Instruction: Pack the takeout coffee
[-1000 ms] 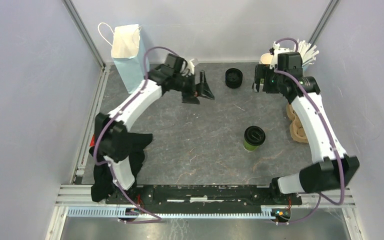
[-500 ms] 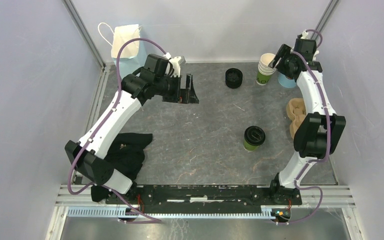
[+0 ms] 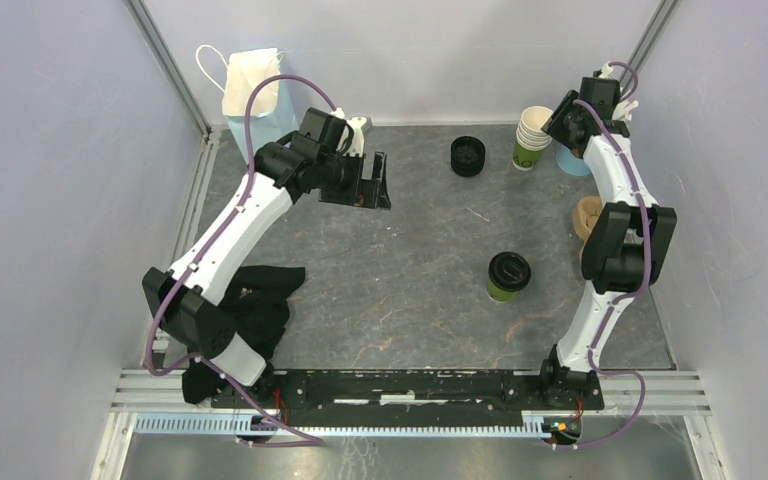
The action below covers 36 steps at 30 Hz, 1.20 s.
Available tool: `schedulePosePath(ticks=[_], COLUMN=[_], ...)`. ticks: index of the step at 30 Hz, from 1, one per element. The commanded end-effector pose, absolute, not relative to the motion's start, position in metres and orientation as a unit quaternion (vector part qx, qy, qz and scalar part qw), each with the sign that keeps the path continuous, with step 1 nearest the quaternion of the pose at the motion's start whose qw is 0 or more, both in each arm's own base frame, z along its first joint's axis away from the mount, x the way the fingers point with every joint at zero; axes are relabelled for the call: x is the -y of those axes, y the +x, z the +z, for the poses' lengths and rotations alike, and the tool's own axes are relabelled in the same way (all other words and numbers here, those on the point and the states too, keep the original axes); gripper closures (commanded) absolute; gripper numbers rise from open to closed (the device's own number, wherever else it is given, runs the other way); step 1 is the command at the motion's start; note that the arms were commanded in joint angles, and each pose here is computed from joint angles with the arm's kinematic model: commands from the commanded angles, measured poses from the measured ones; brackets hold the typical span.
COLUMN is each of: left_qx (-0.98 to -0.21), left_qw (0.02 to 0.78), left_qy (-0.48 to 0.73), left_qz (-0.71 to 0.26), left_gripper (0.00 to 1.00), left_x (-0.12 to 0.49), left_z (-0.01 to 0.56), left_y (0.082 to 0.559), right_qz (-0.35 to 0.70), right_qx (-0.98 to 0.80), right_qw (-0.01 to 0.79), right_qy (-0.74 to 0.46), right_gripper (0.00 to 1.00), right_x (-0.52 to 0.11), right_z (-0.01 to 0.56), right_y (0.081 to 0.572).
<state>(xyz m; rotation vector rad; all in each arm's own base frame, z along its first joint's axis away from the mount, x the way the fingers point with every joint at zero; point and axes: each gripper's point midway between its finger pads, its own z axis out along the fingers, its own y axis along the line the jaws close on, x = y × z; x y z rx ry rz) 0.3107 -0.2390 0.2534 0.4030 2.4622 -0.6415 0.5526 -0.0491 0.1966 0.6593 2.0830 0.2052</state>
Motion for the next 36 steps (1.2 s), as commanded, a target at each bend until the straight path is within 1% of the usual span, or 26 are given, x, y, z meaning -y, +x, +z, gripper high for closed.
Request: schedulePosePath(ticks=[1,4,15,18,22,24,29,36], left_qx=[-0.911,-0.912,-0.914,-0.914,-0.915,-0.915,-0.915,-0.915], left_qw=[0.304,0.304,0.301,0.302,0.302,0.303,0.303,0.303], left_qy=[0.167,0.167,0.168,0.166,0.163,0.163,0.161,0.158], left_qz=[-0.224,-0.220,-0.215,-0.214,-0.214,-0.213,-0.213,-0.214], left_gripper=[0.00,0.00,0.00,0.00,0.00,0.00,0.00,0.00], left_x=[0.236,0.236,0.239,0.238,0.236,0.235,0.234,0.233], left_z=[0.266,0.265,0.262,0.261,0.262,0.262,0.262,0.262], left_y=[0.323,0.325,0.332,0.335,0.337,0.337,0.339,0.339], right_qz=[0.075,0.078,0.077,0.075,0.072,0.071,0.068,0.062], right_qx=[-0.812,-0.809,-0.807,-0.806,-0.807,-0.809,-0.811,-0.811], right_qw=[0.506,0.509,0.510,0.509,0.509,0.507,0.504,0.501], right_qy=[0.281,0.284,0.287,0.291,0.291,0.289,0.290,0.295], right_gripper=[0.56,0.56,0.64,0.64,0.59,0.59,0.70,0.88], right_x=[0.066,0.069,0.073,0.075,0.076,0.076,0.078,0.080], right_z=[0.227,0.223,0.213,0.212,0.210,0.208,0.201,0.203], right_y=[0.578,0.584,0.605,0.606,0.606,0.606,0.610,0.609])
